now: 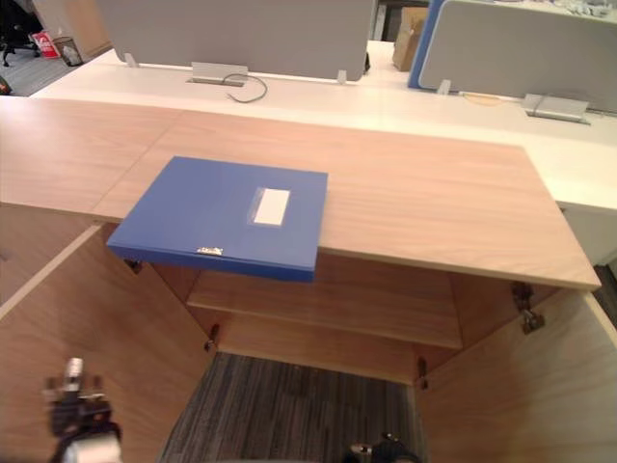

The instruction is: Walk over to the cabinet, pick up the folder, carry it to the office cabinet, place the folder inside the office cabinet, then close the office cabinet door

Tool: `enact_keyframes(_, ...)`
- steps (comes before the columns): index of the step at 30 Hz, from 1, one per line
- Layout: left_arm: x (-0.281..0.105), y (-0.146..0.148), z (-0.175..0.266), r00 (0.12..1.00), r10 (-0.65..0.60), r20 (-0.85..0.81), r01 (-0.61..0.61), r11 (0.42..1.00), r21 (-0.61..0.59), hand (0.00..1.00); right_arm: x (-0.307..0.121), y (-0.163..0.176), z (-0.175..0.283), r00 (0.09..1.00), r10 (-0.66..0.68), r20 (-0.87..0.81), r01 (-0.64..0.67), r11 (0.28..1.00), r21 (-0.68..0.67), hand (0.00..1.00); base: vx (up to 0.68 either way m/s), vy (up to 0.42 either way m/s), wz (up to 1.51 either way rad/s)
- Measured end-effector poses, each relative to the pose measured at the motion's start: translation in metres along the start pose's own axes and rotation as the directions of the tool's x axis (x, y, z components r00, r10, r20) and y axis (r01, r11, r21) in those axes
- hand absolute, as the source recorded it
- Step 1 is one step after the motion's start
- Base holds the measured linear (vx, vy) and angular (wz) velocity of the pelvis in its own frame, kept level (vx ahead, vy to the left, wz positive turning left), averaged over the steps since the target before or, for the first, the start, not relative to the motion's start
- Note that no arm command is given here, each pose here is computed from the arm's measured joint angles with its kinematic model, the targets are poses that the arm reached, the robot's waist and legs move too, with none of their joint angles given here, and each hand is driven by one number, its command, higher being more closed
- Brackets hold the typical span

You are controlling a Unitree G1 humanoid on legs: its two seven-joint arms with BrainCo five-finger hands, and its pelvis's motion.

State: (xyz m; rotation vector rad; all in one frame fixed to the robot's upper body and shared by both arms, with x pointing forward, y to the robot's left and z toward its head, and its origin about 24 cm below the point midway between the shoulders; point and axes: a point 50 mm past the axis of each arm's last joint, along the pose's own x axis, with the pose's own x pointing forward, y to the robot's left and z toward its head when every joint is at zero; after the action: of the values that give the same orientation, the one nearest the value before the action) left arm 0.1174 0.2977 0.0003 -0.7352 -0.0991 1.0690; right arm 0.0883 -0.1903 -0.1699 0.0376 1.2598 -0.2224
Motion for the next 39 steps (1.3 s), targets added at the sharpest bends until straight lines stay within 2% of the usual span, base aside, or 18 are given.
enact_keyframes(1,-0.001,-0.008,0.017,0.994,0.0,0.112,-0.016,0.991,0.136,0.0,0.0,0.0,-0.002,1.0,-0.003,-0.008,0.003,1.0,0.002,0.0,-0.03,0.023,0.09)
enact_keyframes(4,-0.004,-0.016,0.033,0.972,-0.003,0.235,-0.068,0.953,0.294,0.0,0.0,0.0,-0.006,1.0,-0.009,-0.02,0.009,1.0,0.004,0.0,-0.02,0.012,0.05)
enact_keyframes(5,-0.007,-0.02,0.046,0.945,-0.001,0.326,-0.122,0.927,0.354,0.0,0.0,0.0,-0.008,1.0,-0.011,-0.024,0.011,1.0,0.008,0.0,-0.04,0.012,0.04)
enact_keyframes(7,-0.01,-0.024,0.061,0.905,0.003,0.426,-0.184,0.904,0.385,0.0,-0.001,0.001,-0.009,1.0,-0.013,-0.021,0.014,1.0,0.014,0.0,-0.03,0.015,0.02)
enact_keyframes(10,-0.02,-0.032,0.093,0.777,0.024,0.629,-0.345,0.853,0.392,0.0,-0.001,0.003,-0.01,1.0,-0.023,-0.013,0.024,0.999,0.027,0.0,-0.01,0.008,0.0)
enact_keyframes(11,-0.028,-0.037,0.107,0.703,0.01,0.711,-0.412,0.821,0.395,0.0,-0.001,0.002,-0.01,0.999,-0.034,-0.012,0.035,0.998,0.044,0.0,-0.02,0.031,0.04)
enact_keyframes(12,-0.038,-0.047,0.117,0.632,-0.029,0.775,-0.447,0.803,0.395,0.0,-0.001,0.002,-0.011,0.999,-0.04,-0.013,0.041,0.998,0.046,0.0,-0.02,0.039,0.04)
enact_keyframes(13,-0.043,-0.052,0.121,0.601,-0.051,0.797,-0.454,0.799,0.394,0.0,-0.001,0.002,-0.011,0.999,-0.043,-0.013,0.044,0.998,0.045,0.0,-0.01,0.037,0.07)
enact_keyframes(15,-0.06,-0.075,0.128,0.493,-0.17,0.853,-0.465,0.778,0.423,0.0,-0.001,0.003,-0.01,0.999,-0.045,-0.005,0.045,0.999,0.011,0.0,-0.01,0.042,0.08)
enact_keyframes(16,-0.067,-0.087,0.128,0.448,-0.237,0.862,-0.461,0.765,0.45,0.0,-0.001,0.003,-0.01,0.999,-0.044,-0.003,0.044,0.999,0.008,0.0,-0.02,0.037,0.04)
enact_keyframes(18,-0.073,-0.099,0.125,0.414,-0.303,0.858,-0.439,0.759,0.481,0.0,-0.001,0.004,-0.009,0.999,-0.043,0.0,0.043,0.999,-0.001,0.0,-0.01,0.015,0.0)
enact_keyframes(21,-0.078,-0.119,0.111,0.426,-0.429,0.796,-0.34,0.74,0.581,0.0,-0.001,0.004,-0.009,0.999,-0.042,0.004,0.042,0.998,-0.037,0.0,0.0,0.0,0.0)
enact_keyframes(24,-0.086,-0.136,0.097,0.41,-0.563,0.718,-0.239,0.693,0.68,0.0,-0.001,0.005,-0.008,0.999,-0.032,0.007,0.033,0.996,-0.08,0.0,0.0,0.026,-0.06)
enact_keyframes(25,-0.091,-0.143,0.09,0.389,-0.633,0.669,-0.188,0.656,0.731,0.0,0.0,0.005,-0.006,1.0,-0.03,0.004,0.03,0.996,-0.083,0.0,0.0,0.03,-0.09)
enact_keyframes(28,-0.095,-0.149,0.084,0.371,-0.693,0.618,-0.128,0.621,0.773,0.0,0.0,0.004,-0.006,1.0,-0.029,0.003,0.029,0.995,-0.095,0.0,0.0,0.026,-0.06)
enact_keyframes(33,-0.098,-0.157,0.061,0.367,-0.798,0.479,-0.03,0.505,0.863,0.0,0.0,0.004,-0.003,1.0,-0.011,0.017,0.014,0.981,-0.195,0.0,0.0,0.007,0.0)
enact_keyframes(36,-0.103,-0.162,0.051,0.321,-0.855,0.408,0.002,0.431,0.902,0.0,0.0,0.005,-0.002,1.0,-0.003,0.021,0.007,0.976,-0.219,0.0,-0.02,0.017,-0.03)
enact_keyframes(39,-0.11,-0.168,0.047,0.266,-0.889,0.372,0.035,0.395,0.918,0.0,0.001,0.007,0.001,1.0,0.007,0.03,0.001,0.966,-0.258,0.0,-0.03,0.026,-0.04)
